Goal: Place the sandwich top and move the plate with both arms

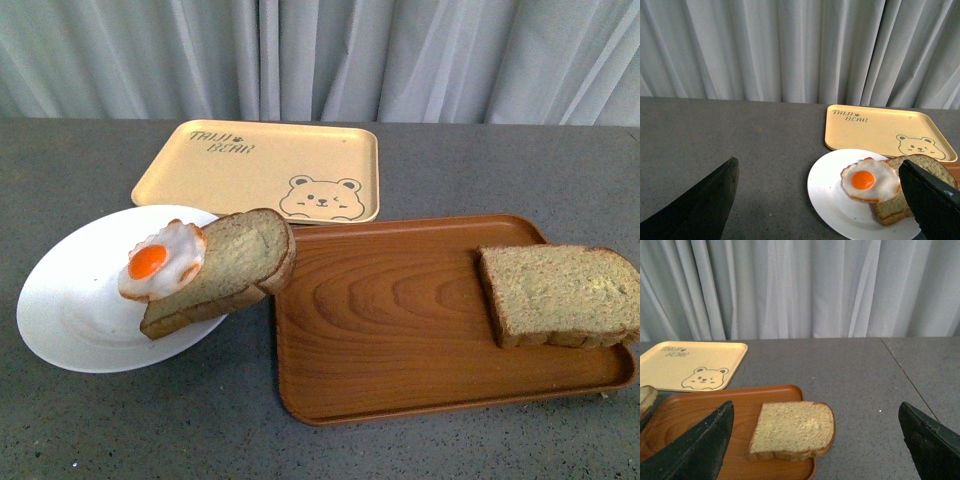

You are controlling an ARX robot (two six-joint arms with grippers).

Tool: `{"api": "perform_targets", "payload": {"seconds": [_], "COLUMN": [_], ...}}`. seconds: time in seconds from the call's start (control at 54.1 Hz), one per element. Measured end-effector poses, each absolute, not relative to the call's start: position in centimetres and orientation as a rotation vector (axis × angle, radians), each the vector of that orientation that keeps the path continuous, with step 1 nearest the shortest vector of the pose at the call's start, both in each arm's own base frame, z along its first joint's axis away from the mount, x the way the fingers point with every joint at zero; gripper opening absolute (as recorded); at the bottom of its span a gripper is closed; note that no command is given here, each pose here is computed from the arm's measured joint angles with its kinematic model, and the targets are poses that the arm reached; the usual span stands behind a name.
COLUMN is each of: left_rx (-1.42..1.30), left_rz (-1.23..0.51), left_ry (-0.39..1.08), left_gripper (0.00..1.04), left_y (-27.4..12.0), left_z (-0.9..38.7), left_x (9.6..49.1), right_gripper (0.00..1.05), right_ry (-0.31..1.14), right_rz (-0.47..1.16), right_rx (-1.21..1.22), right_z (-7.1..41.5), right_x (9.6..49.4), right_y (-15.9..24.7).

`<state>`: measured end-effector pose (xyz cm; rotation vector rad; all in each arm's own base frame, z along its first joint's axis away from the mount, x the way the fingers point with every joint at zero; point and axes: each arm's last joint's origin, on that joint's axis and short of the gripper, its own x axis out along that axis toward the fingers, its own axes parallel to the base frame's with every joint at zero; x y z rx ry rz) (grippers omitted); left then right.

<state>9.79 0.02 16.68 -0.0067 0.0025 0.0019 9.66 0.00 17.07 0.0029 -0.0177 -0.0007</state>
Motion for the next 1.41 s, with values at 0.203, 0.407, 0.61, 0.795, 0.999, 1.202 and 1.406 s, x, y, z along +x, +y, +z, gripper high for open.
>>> {"api": "perform_targets", "payload": {"seconds": [0.203, 0.407, 0.61, 0.795, 0.999, 1.202, 1.406], "left_rx": [-0.007, -0.007, -0.007, -0.007, -0.006, -0.006, -0.006], "left_rz": [0.002, 0.002, 0.002, 0.002, 0.002, 0.002, 0.002], "left_ry": [0.002, 0.002, 0.002, 0.002, 0.002, 0.002, 0.002], "left_gripper": [0.96, 0.96, 0.96, 0.96, 0.96, 0.96, 0.96], "left_y": [0.0, 0.0, 0.0, 0.0, 0.0, 0.0, 0.0], "left_z": [16.7, 16.7, 16.7, 16.7, 16.7, 16.7, 16.7], "left_x": [9.8, 9.8, 9.8, 9.8, 9.8, 9.8, 9.8], "right_gripper": [0.96, 0.96, 0.96, 0.96, 0.96, 0.96, 0.96], "right_ry": [-0.018, -0.018, -0.018, -0.018, 0.358, 0.435, 0.557], "right_rz": [-0.001, -0.001, 0.0, 0.0, -0.054, -0.019, -0.01], "right_rx": [0.003, 0.003, 0.003, 0.003, 0.093, 0.178, 0.26], "right_z": [17.1, 17.1, 17.1, 17.1, 17.1, 16.0, 11.9], "right_x": [9.7, 9.7, 9.7, 9.7, 12.8, 21.8, 27.1], "right_y": [0.0, 0.0, 0.0, 0.0, -0.6, -3.2, -4.1]}}
